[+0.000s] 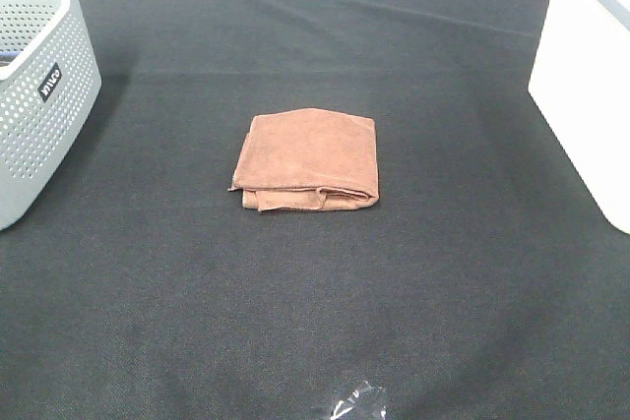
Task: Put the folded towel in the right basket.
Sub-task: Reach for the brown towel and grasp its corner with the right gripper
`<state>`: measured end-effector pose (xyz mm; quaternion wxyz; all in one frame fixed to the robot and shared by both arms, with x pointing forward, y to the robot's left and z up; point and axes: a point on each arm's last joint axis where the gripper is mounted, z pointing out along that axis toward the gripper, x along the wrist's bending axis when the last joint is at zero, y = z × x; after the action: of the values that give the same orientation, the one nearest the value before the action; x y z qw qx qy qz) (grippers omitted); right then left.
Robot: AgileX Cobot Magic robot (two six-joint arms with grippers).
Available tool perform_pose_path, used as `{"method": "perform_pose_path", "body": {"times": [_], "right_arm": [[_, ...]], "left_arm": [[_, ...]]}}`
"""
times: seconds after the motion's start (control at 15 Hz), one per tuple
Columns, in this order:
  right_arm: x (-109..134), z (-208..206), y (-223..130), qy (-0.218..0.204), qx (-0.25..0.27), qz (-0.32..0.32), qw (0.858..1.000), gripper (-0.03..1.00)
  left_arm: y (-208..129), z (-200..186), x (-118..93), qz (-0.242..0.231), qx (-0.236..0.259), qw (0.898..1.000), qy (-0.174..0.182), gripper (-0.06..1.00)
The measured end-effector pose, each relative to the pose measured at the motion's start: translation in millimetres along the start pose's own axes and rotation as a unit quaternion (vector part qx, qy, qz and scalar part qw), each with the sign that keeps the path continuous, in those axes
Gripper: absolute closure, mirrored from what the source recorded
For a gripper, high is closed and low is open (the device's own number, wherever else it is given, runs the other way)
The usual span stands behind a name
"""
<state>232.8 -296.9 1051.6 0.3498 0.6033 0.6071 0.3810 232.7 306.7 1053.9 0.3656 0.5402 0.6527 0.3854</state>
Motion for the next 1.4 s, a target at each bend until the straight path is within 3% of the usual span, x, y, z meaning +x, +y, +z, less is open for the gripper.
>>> {"method": "perform_pose_path", "body": {"times": [1.4], "right_arm": [[0.1,0.0,0.0,0.0,0.0,0.0,1.0,0.0]], "left_arm": [[0.0,0.0,0.0,0.0,0.0,1.0,0.0,-0.05]]}}
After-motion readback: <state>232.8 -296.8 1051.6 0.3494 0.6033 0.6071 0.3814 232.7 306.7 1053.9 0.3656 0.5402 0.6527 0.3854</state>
